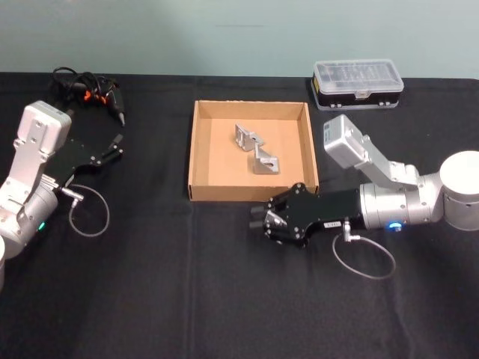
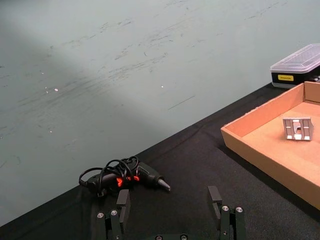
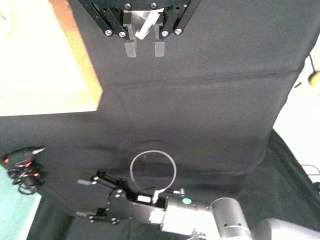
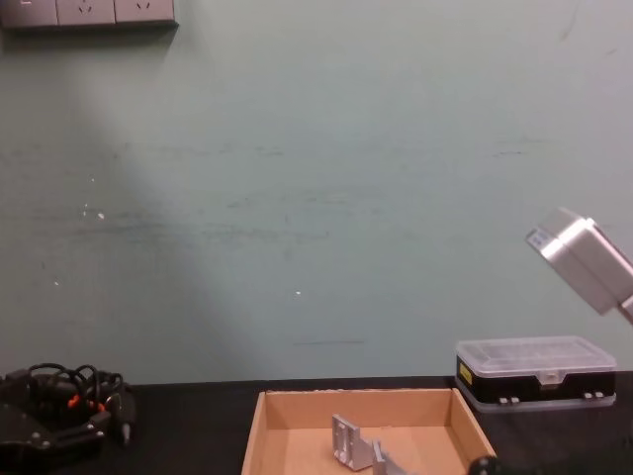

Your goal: Use one hand to pick up the angle iron from the table and place it into the box.

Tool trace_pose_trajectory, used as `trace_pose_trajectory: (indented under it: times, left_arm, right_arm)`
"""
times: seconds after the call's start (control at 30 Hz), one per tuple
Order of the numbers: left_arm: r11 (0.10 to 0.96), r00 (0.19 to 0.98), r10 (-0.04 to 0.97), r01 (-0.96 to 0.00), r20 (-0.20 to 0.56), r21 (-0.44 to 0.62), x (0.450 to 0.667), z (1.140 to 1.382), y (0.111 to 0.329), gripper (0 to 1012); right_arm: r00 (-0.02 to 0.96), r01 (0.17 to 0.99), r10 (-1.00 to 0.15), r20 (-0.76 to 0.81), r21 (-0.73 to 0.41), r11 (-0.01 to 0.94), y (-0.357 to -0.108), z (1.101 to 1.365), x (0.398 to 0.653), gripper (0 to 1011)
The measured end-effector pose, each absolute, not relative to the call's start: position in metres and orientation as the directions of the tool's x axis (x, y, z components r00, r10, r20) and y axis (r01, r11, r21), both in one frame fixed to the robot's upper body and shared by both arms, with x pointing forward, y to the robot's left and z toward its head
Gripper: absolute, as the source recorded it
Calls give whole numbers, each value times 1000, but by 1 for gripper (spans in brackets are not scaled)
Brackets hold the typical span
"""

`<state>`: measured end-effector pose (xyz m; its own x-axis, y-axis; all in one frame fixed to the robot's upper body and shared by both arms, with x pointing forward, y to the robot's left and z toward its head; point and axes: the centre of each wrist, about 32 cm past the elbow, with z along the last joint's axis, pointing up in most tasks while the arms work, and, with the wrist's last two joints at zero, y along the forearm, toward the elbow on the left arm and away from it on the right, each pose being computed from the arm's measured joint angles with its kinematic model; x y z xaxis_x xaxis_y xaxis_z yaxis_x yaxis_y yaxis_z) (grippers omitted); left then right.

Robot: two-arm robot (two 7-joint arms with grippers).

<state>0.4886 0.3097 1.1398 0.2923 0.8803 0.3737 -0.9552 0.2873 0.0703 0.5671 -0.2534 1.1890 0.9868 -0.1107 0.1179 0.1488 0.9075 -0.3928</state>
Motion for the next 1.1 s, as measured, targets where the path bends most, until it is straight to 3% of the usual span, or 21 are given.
trace_pose_trajectory:
  times: [1.1]
  left_arm:
    - [287,292,880,-955,374,70,489,1140,310,1011]
  right_arm:
    - [967,227,-172,188,-328,917,-246,1211,602,227]
